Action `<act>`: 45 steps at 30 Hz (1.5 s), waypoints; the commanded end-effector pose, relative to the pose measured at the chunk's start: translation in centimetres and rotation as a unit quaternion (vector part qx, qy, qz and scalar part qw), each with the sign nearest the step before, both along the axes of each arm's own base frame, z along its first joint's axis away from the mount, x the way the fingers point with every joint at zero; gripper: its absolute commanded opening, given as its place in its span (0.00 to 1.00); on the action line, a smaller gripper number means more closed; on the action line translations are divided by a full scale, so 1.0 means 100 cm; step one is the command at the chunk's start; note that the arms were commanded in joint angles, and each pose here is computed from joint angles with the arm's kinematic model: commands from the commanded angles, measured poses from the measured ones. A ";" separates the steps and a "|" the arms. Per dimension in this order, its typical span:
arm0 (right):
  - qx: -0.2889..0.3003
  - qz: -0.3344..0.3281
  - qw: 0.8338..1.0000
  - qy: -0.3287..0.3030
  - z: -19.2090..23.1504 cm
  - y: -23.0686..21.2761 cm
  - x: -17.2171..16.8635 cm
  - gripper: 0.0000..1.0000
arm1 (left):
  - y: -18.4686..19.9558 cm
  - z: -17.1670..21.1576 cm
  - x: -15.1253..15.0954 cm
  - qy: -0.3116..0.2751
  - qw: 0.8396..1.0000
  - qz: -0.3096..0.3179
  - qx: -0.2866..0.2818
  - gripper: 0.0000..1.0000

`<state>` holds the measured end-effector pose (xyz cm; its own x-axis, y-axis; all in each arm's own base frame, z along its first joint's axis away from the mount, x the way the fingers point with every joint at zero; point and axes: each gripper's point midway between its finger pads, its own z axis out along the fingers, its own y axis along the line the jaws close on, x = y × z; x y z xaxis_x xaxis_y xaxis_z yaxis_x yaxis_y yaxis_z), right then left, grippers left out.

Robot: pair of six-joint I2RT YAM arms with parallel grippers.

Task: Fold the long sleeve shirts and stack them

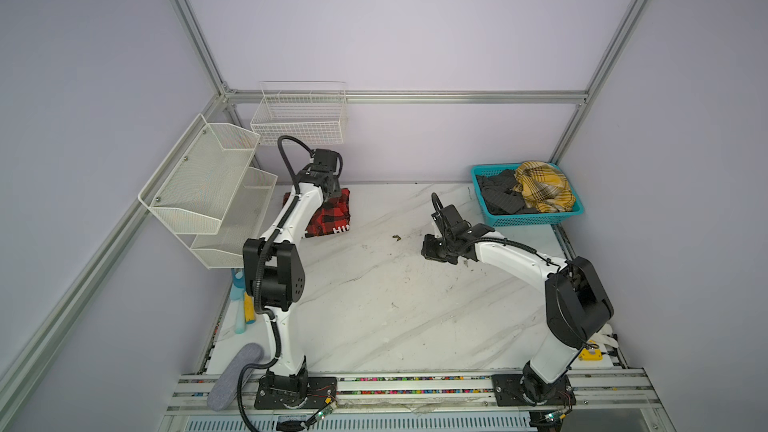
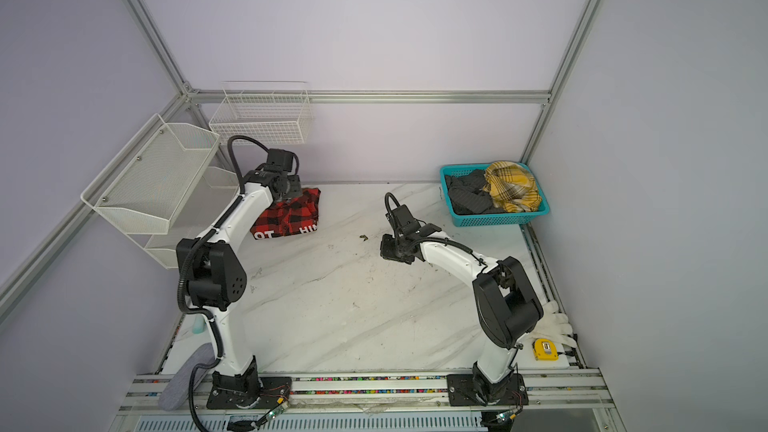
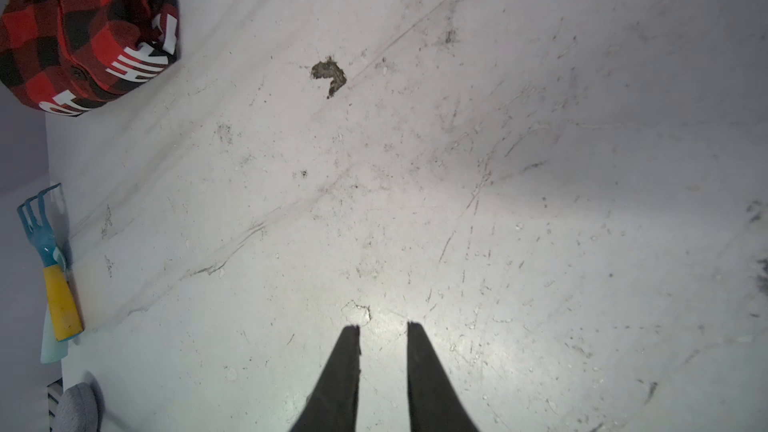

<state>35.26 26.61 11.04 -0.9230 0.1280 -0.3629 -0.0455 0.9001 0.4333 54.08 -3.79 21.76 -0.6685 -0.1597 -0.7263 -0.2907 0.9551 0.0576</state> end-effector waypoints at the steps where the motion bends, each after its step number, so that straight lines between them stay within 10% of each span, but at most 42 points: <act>1: 0.017 -0.002 1.000 -0.025 0.021 -0.001 -0.002 0.24 | -0.031 -0.056 0.003 0.040 0.997 -0.014 -0.058 0.63; 13: 0.013 -0.010 0.999 -0.031 0.024 -0.016 -0.018 0.24 | -0.050 -0.131 0.004 0.118 0.988 -0.004 -0.105 0.46; 30: 0.019 -0.010 0.999 -0.038 0.030 -0.016 -0.018 0.23 | -0.016 -0.149 -0.031 0.148 0.984 0.027 -0.091 0.47; 45: -0.015 -0.087 0.986 -0.143 0.114 -0.062 0.024 0.31 | -0.115 0.045 -0.043 -0.042 0.969 -0.114 -0.217 0.77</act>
